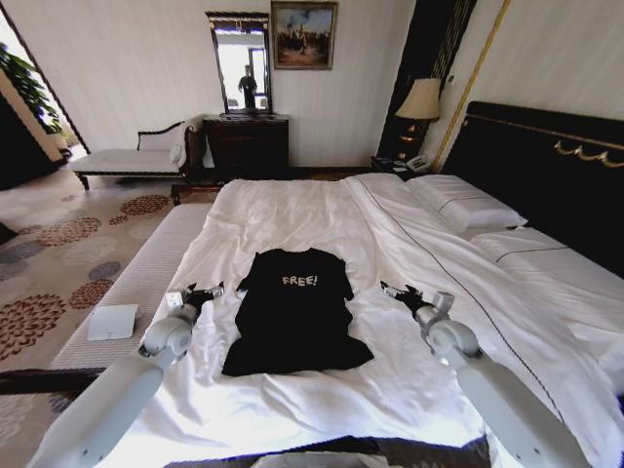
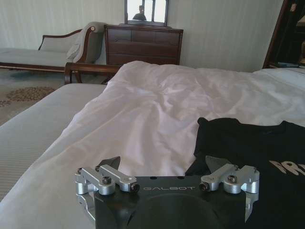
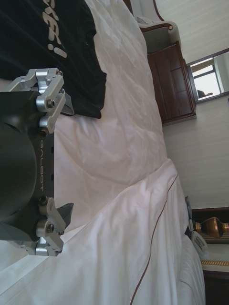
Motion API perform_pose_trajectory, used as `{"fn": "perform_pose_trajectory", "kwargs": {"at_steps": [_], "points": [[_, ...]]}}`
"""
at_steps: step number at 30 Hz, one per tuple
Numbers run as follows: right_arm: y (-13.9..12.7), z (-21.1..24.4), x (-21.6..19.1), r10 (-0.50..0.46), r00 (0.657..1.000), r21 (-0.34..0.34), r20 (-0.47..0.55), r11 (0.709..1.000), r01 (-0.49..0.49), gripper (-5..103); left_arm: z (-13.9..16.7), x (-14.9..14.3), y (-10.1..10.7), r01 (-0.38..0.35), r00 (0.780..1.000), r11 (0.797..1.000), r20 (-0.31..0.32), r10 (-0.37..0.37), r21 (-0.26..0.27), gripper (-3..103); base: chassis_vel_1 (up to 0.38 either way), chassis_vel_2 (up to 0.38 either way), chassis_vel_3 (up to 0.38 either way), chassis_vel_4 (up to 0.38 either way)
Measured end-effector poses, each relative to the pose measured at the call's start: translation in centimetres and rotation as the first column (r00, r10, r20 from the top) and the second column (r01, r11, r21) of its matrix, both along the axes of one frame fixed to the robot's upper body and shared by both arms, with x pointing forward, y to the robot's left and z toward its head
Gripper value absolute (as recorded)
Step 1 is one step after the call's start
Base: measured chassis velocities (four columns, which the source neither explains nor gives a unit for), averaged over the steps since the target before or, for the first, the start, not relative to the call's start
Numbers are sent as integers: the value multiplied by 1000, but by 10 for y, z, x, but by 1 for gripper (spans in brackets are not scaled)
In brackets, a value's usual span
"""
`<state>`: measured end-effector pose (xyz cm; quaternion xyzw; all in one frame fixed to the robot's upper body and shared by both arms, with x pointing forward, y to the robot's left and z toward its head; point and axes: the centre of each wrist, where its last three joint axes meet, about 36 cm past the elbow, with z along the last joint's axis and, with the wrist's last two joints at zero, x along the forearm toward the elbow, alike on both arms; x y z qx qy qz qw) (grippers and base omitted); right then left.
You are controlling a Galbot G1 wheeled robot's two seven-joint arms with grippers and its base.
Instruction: Fold the clothes on the bed.
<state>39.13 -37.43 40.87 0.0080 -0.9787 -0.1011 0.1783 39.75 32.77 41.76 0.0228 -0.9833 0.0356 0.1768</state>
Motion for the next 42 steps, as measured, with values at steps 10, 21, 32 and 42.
{"fn": "perform_pose_trajectory", "kwargs": {"at_steps": [10,21,32,42], "points": [[-2,-15,-82,9,1000,-17,-24,1000,-9,100,-23,-89,-3,-50,997,998,-58,47,-37,100,0,0,0,0],[45,-22,-141,10,997,186,-79,983,5,100,-22,-142,-18,-115,988,981,-119,97,-156,100,0,0,0,0],[64,-36,-148,-1,982,443,-189,892,86,100,-8,-156,-34,-151,977,946,-191,98,-288,100,0,0,0,0],[61,-77,-131,0,962,591,-274,789,168,100,-7,-157,-57,-100,977,945,-210,34,-313,100,0,0,0,0]]}}
